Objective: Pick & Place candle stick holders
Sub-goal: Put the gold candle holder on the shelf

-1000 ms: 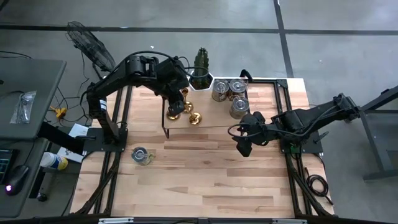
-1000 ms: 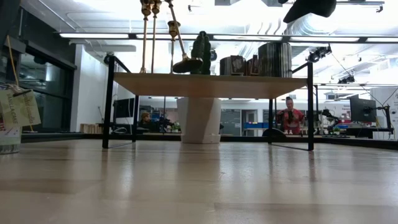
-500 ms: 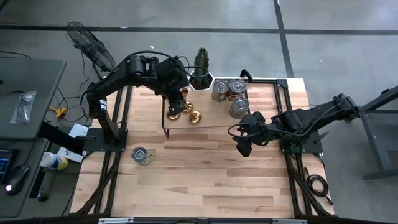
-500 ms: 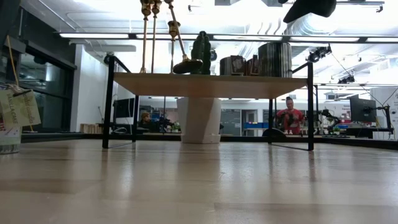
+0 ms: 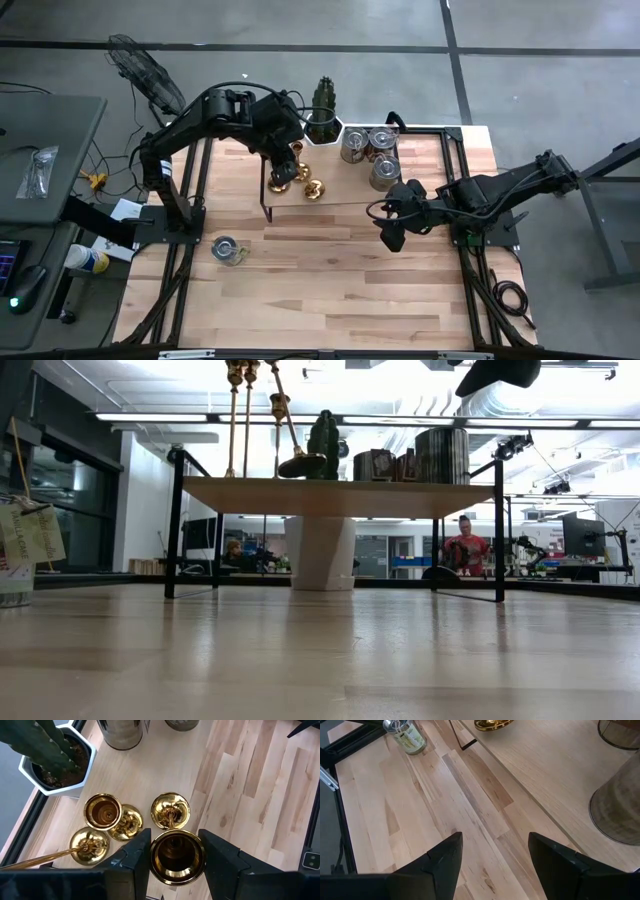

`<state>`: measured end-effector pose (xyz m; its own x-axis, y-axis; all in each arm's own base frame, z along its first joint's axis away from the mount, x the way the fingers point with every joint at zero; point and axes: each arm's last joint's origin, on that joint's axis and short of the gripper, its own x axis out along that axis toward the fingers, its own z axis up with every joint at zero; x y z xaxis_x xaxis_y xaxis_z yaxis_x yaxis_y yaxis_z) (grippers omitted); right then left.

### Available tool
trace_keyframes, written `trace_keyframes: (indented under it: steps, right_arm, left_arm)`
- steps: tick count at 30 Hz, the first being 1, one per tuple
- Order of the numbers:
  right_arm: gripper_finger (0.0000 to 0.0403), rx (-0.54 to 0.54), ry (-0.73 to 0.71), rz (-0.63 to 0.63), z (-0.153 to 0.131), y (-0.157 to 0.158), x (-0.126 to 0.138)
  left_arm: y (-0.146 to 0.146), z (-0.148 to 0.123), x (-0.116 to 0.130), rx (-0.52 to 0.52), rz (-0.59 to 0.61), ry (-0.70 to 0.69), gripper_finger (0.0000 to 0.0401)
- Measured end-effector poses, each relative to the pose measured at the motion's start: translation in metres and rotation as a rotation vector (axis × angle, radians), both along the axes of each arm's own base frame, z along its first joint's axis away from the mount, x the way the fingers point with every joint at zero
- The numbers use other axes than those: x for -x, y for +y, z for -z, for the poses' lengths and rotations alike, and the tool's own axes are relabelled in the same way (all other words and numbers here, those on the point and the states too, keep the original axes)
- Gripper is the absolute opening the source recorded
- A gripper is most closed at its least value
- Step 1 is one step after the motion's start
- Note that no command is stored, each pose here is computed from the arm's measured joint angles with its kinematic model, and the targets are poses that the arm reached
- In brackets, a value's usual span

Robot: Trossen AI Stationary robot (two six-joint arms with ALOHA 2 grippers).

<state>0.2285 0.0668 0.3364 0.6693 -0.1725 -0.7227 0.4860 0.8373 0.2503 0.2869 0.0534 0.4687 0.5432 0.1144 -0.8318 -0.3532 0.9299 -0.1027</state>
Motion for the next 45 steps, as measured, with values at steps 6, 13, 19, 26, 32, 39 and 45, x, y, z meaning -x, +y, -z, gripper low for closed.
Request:
trace_keyframes:
  steps: [6, 13, 19, 26, 32, 39, 45]
  right_arm:
    - [0.022, 0.0, 0.0, 0.0, 0.0, 0.0, 0.0]
    - [0.022, -0.003, -0.001, 0.002, 0.0, 0.0, 0.0]
    - [0.022, -0.002, 0.0, 0.002, 0.0, 0.0, 0.0]
    - [0.022, -0.002, 0.0, 0.002, 0.0, 0.0, 0.0]
    - [0.022, -0.002, -0.001, 0.002, 0.0, 0.0, 0.0]
    - [0.022, 0.029, -0.075, -0.026, -0.003, 0.003, -0.009]
    - [0.022, 0.077, -0.074, -0.064, 0.003, 0.006, -0.023]
  left_arm:
    - [0.0, 0.0, 0.0, -0.001, 0.0, 0.0, 0.0139]
    - [0.0, 0.0, 0.0, -0.015, 0.013, 0.003, 0.0139]
    - [0.001, 0.0, 0.0, -0.028, 0.009, 0.006, 0.0139]
    - [0.001, 0.0, 0.0, -0.041, 0.026, 0.009, 0.0139]
    - [0.0, 0.0, 0.0, -0.037, 0.058, 0.008, 0.0139]
    - [0.0, 0.0, 0.0, -0.041, 0.06, 0.009, 0.0139]
    - [0.001, 0.004, -0.005, -0.041, 0.062, 0.023, 0.0139]
